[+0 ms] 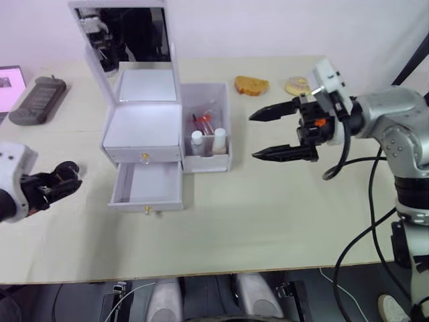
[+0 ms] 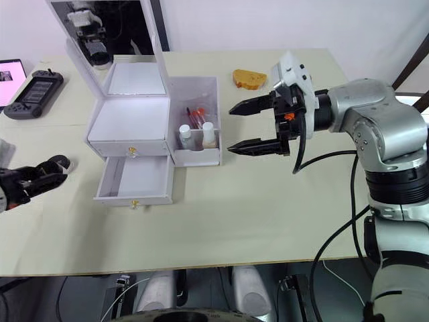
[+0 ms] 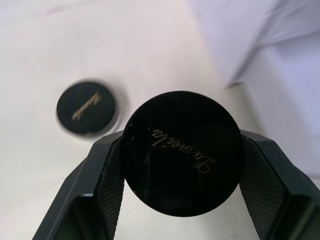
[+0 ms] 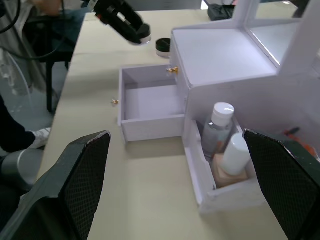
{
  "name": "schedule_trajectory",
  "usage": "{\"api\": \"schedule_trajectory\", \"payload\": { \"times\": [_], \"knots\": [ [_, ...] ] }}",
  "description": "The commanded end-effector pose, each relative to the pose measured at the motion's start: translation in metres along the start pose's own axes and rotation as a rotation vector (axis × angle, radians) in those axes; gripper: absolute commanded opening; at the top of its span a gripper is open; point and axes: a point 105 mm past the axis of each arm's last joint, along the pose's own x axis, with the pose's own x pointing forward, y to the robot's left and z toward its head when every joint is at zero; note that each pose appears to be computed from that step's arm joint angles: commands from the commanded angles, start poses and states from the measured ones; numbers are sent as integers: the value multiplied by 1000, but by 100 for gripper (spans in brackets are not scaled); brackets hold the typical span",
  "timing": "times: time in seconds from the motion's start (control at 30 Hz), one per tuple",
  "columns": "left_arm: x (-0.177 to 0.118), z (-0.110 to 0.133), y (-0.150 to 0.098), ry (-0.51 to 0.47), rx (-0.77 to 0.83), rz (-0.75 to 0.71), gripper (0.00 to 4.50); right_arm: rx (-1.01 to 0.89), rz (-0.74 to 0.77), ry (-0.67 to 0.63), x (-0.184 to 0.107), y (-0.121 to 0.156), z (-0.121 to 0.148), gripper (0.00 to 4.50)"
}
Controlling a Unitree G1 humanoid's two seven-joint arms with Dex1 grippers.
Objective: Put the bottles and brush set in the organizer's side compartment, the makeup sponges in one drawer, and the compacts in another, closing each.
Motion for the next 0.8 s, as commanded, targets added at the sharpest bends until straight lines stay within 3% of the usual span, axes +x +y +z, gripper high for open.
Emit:
{"api": "schedule_trajectory", "payload": {
  "times": [0.03, 0.17, 0.37, 0.67, 0.8],
  "knots": [
    [-14, 17, -25, 8, 65, -134, 267, -31, 57, -28, 1, 6, 13, 450],
    [-13, 26, -54, 33, 130, -282, 267, -37, 59, -34, 5, 6, 14, 450],
    [8, 41, -83, -11, 190, -380, 267, -36, 16, -35, 4, 8, 15, 450],
    [35, 38, -91, 19, 205, -404, 267, -22, -63, -29, -1, 12, 12, 450],
    [48, 31, -83, 34, 176, -362, 267, -20, -86, -26, -2, 12, 11, 450]
  ]
}}
